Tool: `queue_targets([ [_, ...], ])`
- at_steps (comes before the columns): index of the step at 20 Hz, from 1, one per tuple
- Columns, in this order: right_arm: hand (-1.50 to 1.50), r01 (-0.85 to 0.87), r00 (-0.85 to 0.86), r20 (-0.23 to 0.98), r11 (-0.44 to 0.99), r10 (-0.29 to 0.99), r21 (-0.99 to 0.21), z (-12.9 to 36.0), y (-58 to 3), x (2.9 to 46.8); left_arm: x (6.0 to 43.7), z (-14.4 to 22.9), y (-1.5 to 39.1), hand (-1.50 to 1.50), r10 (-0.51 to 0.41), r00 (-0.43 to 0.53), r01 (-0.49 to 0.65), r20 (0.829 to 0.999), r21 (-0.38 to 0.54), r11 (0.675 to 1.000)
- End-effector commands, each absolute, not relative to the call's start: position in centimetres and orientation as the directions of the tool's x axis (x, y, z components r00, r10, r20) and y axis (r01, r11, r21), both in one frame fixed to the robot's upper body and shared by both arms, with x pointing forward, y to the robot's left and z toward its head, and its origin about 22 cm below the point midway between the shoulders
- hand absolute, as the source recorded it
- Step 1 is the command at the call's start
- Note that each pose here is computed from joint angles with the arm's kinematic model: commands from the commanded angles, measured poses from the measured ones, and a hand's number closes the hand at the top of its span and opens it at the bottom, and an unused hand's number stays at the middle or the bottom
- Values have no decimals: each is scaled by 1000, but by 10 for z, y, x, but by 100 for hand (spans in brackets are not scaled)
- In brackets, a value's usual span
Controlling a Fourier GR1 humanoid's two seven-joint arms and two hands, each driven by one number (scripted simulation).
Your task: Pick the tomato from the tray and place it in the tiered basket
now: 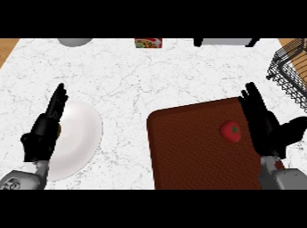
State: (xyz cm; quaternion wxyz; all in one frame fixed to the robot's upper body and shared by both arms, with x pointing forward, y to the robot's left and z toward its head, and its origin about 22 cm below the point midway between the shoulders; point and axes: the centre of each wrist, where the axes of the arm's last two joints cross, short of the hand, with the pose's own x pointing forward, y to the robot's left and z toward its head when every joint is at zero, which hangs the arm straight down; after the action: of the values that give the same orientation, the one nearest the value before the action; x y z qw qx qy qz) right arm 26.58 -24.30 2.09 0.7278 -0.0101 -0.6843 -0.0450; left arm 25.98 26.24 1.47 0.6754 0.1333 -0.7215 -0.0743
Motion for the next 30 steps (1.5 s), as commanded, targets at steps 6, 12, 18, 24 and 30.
queue_targets([
  [6, 150, 248, -542, 787, 838, -295, 485, 53, -338, 244, 260, 24, 253, 0, -232, -110, -173, 966, 211, 962],
  [12, -150, 72, -444, 579, 617, -684, 784, -26, -319, 223, 264, 25, 221, 0, -177, -96, -78, 979, 170, 982],
  [18, -150, -35, -493, 679, 792, -544, 610, -50, -415, 129, 264, 29, 206, 0, -188, -89, -72, 978, 182, 981],
  [24, -150, 39, -289, 957, 999, -22, 35, 21, -473, 109, 261, 23, 208, 0, -187, -94, -80, 978, 180, 980],
  [30, -150, -3, -199, 872, 889, 448, -458, 92, -465, 125, 274, 35, 210, 0, -192, -91, -83, 977, 185, 979],
])
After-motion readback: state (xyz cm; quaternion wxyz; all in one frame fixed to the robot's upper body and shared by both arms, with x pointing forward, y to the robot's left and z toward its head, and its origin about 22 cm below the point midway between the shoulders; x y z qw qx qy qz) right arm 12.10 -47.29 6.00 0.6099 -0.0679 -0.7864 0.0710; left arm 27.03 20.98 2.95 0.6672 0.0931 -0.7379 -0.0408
